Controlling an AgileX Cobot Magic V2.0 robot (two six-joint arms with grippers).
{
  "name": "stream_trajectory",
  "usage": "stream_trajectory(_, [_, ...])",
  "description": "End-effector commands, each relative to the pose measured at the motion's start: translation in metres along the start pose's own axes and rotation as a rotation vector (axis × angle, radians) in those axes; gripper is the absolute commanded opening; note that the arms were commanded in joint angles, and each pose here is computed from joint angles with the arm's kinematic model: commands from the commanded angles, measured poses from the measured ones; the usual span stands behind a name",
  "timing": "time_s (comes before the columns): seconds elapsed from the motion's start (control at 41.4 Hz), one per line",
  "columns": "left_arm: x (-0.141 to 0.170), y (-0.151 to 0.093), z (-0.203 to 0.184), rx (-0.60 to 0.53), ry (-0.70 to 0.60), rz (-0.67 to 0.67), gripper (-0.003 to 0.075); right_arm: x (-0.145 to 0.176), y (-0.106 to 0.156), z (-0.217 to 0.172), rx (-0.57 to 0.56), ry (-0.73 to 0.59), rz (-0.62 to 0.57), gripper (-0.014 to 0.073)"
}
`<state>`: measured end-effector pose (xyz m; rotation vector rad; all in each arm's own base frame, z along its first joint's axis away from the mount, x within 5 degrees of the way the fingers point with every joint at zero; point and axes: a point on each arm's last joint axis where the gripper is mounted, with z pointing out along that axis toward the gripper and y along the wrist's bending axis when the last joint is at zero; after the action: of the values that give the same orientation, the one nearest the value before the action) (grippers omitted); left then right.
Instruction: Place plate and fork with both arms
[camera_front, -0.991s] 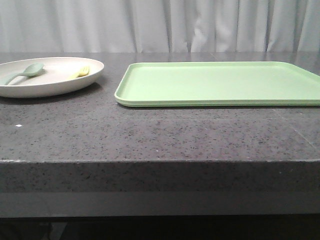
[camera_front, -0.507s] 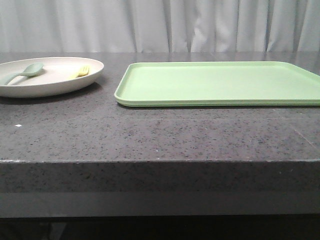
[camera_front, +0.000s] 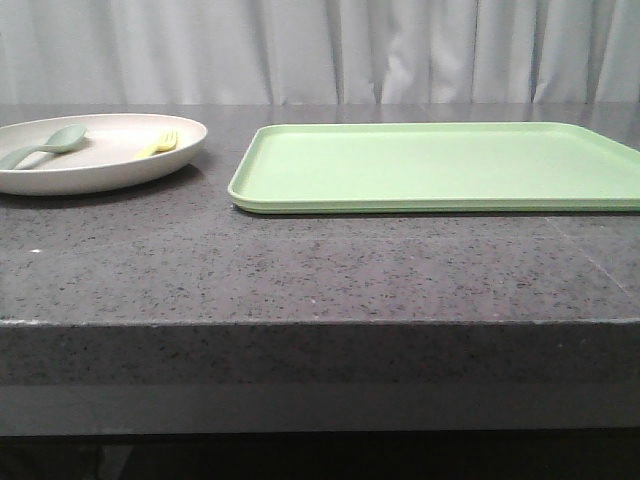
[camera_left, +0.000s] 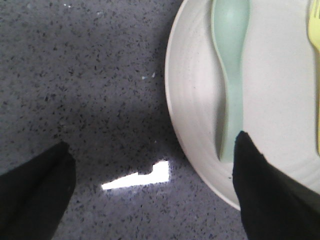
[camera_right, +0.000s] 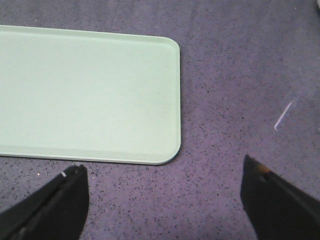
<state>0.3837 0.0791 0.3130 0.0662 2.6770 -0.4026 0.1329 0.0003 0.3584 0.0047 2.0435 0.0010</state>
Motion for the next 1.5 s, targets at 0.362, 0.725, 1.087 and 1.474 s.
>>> stream_trajectory(0.362, [-0.042, -0.010, 0.016, 0.102, -0.047, 0.047, 0.0619, -0.015, -0.001, -0.005, 0.006, -0.089, -0.005, 0.0636])
stream_trajectory(0.725, [-0.043, -0.010, 0.037, 0.116, -0.003, 0.051, 0.0494, -0.015, -0.001, -0.005, 0.006, -0.089, -0.005, 0.0636])
stream_trajectory(1.087, [-0.042, -0.010, 0.043, 0.121, 0.009, 0.048, 0.0259, -0.015, -0.001, -0.005, 0.006, -0.089, -0.005, 0.0636])
stream_trajectory(1.474, [-0.042, -0.010, 0.043, 0.121, 0.008, 0.048, 0.0005, -0.015, -0.001, -0.005, 0.006, -0.089, -0.005, 0.0636])
